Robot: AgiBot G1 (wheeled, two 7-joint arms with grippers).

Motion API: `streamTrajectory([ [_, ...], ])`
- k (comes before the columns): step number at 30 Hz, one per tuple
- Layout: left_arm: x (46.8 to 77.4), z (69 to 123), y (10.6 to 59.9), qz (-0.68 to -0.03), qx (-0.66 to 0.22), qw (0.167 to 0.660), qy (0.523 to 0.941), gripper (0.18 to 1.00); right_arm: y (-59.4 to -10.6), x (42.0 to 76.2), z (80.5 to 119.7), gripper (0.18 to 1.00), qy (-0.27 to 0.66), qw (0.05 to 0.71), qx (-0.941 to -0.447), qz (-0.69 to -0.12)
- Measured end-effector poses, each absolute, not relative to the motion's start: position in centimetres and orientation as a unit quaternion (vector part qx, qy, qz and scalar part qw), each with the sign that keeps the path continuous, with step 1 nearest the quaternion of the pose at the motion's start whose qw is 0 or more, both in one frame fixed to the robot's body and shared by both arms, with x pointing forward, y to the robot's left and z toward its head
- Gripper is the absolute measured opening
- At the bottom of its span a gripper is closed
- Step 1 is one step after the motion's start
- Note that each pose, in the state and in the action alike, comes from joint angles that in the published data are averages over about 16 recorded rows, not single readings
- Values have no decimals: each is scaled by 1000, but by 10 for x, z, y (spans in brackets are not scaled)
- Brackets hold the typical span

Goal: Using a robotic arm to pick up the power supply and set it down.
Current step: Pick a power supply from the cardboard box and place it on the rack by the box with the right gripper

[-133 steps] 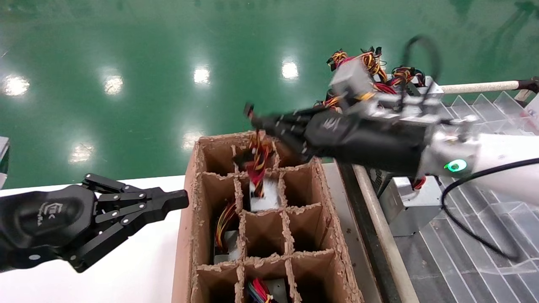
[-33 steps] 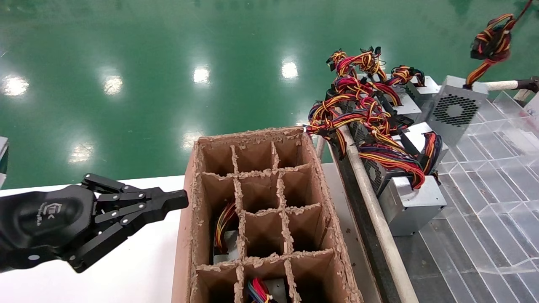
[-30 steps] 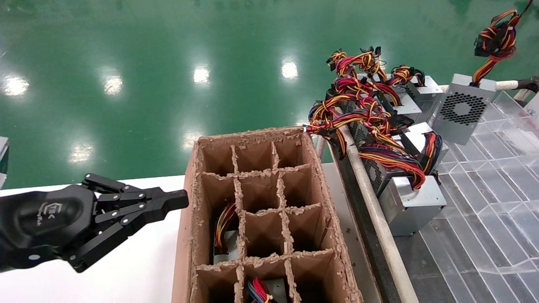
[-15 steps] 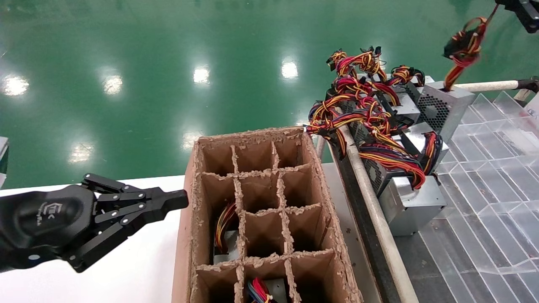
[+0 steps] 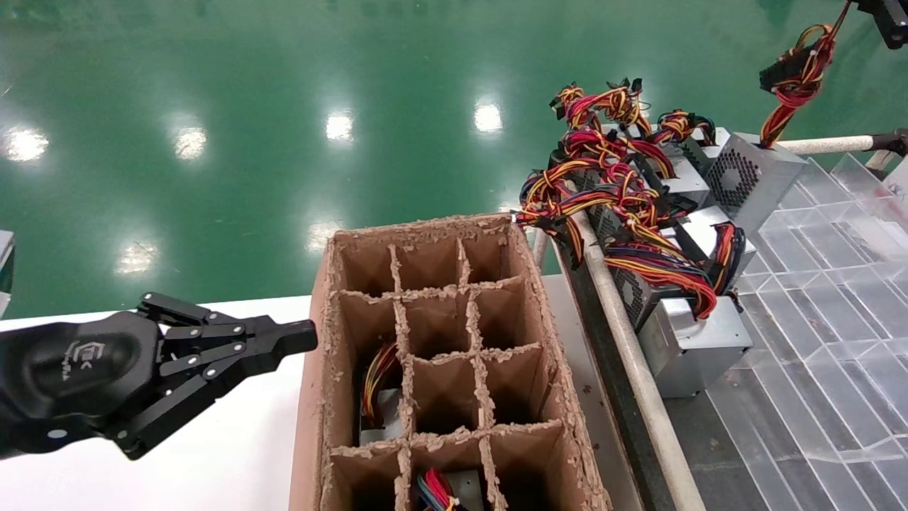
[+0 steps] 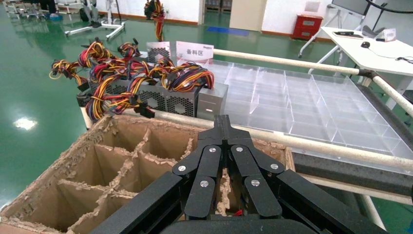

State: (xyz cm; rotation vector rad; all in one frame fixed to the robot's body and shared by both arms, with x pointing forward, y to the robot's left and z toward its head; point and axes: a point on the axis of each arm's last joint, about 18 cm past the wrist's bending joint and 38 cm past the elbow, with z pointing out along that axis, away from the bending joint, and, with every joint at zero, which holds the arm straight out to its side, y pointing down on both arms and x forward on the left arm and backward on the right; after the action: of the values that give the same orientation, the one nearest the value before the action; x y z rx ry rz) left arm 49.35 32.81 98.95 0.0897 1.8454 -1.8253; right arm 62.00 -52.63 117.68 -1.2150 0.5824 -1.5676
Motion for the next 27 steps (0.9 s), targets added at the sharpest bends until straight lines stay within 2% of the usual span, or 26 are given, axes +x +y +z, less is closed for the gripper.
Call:
streamTrajectory([
  [27, 494, 989, 328, -677, 33, 269, 684, 191, -516, 642, 1172, 192, 258, 494, -503, -660],
])
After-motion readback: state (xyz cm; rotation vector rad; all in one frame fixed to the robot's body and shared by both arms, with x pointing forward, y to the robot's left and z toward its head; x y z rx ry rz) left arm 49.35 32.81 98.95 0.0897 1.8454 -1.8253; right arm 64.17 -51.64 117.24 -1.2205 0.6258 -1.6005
